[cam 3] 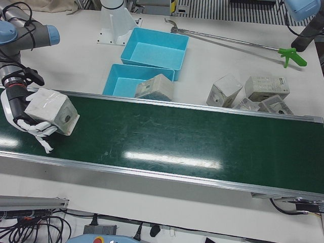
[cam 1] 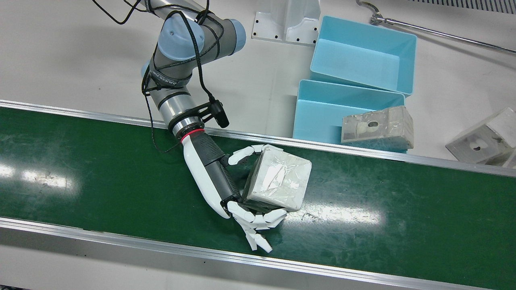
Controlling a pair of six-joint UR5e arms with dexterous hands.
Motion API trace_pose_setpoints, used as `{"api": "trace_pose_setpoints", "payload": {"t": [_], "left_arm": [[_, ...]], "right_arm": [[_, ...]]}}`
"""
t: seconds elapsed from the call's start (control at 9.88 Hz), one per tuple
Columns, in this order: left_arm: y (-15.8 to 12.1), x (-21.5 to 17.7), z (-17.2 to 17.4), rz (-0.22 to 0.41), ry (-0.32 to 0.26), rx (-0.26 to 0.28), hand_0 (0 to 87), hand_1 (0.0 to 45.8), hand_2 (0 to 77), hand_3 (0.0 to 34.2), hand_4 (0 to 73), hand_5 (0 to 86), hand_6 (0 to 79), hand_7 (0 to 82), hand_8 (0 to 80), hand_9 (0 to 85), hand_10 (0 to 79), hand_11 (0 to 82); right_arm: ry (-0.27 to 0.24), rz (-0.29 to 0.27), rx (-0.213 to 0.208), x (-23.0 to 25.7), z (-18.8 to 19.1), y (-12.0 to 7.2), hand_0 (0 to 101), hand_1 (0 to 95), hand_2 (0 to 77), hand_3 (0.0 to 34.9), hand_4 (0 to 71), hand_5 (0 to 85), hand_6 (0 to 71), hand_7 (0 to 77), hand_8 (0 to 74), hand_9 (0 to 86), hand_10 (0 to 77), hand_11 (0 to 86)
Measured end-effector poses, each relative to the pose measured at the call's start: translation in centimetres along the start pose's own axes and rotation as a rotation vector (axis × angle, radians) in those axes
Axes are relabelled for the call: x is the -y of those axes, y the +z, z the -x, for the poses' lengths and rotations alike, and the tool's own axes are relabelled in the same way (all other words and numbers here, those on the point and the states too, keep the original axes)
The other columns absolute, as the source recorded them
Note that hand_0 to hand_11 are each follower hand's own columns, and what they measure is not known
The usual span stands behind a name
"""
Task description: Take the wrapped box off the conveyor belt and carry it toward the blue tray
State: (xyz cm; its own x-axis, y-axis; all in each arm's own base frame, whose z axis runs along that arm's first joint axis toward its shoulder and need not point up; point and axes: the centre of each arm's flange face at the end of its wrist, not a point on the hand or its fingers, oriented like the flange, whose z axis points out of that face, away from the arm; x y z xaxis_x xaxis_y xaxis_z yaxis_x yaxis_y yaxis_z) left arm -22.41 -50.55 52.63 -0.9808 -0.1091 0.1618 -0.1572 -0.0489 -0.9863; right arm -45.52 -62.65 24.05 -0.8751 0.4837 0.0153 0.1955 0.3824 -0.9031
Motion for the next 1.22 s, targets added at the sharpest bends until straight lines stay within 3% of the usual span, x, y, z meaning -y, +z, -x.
{"api": "trace_pose_setpoints", "payload": {"t": [0.1,0.2,0.41,0.51,0.61,0.71,0.91,1.01,1.11,1.22], "left_arm": [[0.0,0.0,0.0,0.000,0.000,0.000,0.0,0.0,0.5,0.0,0.0,1.1,0.0,0.5,0.5,0.0,0.5,0.5],[0.0,0.0,0.0,0.000,0.000,0.000,0.0,0.0,1.1,0.0,0.0,1.1,0.0,0.5,0.5,0.0,0.5,0.0],[0.0,0.0,0.0,0.000,0.000,0.000,0.0,0.0,1.1,0.0,0.0,1.1,0.0,0.5,0.5,0.0,0.0,0.0],[0.0,0.0,0.0,0.000,0.000,0.000,0.0,0.0,0.5,0.0,0.0,1.1,0.0,0.5,0.5,0.0,0.0,0.5],[0.0,0.0,0.0,0.000,0.000,0.000,0.0,0.0,0.5,0.0,0.0,1.1,0.0,0.5,0.5,0.0,0.0,0.5],[0.0,0.0,0.0,0.000,0.000,0.000,0.0,0.0,1.1,0.0,0.0,1.1,0.0,0.5,0.5,0.0,0.0,0.5],[0.0,0.0,0.0,0.000,0.000,0.000,0.0,0.0,1.1,0.0,0.0,1.1,0.0,0.5,0.5,0.0,0.0,0.0],[0.0,0.0,0.0,0.000,0.000,0.000,0.0,0.0,1.1,0.0,0.0,1.1,0.0,0.5,0.5,0.0,0.5,0.0],[0.0,0.0,0.0,0.000,0.000,0.000,0.0,0.0,1.1,0.0,0.0,1.1,0.0,0.5,0.5,0.0,0.5,0.0],[0.0,0.0,0.0,0.000,0.000,0.000,0.0,0.0,1.1,0.0,0.0,1.1,0.0,0.5,0.5,0.0,0.5,0.0]], "right_arm": [[0.002,-0.001,-0.002,-0.1,-0.4,0.1,53,14.7,25.6,11.9,26.2,31.6,14.7,37.1,6.0,13.6,1.1,1.6],[0.004,-0.001,-0.004,-0.3,-0.5,0.0,54,10.4,29.5,8.3,30.0,36.5,19.1,42.0,15.3,20.2,8.2,1.6],[0.007,0.006,-0.001,-2.0,0.0,-0.5,56,7.6,31.6,1.1,34.4,41.5,22.9,48.5,33.3,35.5,22.9,18.0],[0.011,0.021,0.003,-3.5,0.4,-0.8,56,7.6,31.6,1.1,34.4,41.5,22.9,48.5,33.3,35.5,22.9,18.0],[0.018,0.045,0.007,-5.7,0.9,-1.1,57,7.6,31.6,1.4,39.8,50.2,32.7,64.9,41.5,42.5,37.1,32.7],[0.025,0.068,0.012,-7.8,1.1,-1.6,54,7.6,31.6,1.3,41.5,59.5,38.2,72.5,44.7,45.3,40.9,36.0],[0.045,0.101,0.013,-11.3,-1.0,-3.1,54,7.6,31.6,1.3,41.5,59.5,38.2,72.5,48.0,48.5,44.7,39.3],[0.052,0.117,-0.004,-12.9,-3.6,-3.9,53,7.6,31.6,0.8,49.1,80.7,52.4,75.8,50.7,60.5,49.6,48.0],[0.055,0.125,-0.020,-14.0,-6.3,-4.7,52,1.1,30.0,0.5,67.6,63.3,62.2,47.5,66.5,80.2,54.0,64.4],[0.057,0.125,-0.035,-14.5,-8.6,-5.4,52,1.1,30.0,0.5,67.6,63.3,62.2,47.5,66.5,80.2,54.0,64.4]]}}
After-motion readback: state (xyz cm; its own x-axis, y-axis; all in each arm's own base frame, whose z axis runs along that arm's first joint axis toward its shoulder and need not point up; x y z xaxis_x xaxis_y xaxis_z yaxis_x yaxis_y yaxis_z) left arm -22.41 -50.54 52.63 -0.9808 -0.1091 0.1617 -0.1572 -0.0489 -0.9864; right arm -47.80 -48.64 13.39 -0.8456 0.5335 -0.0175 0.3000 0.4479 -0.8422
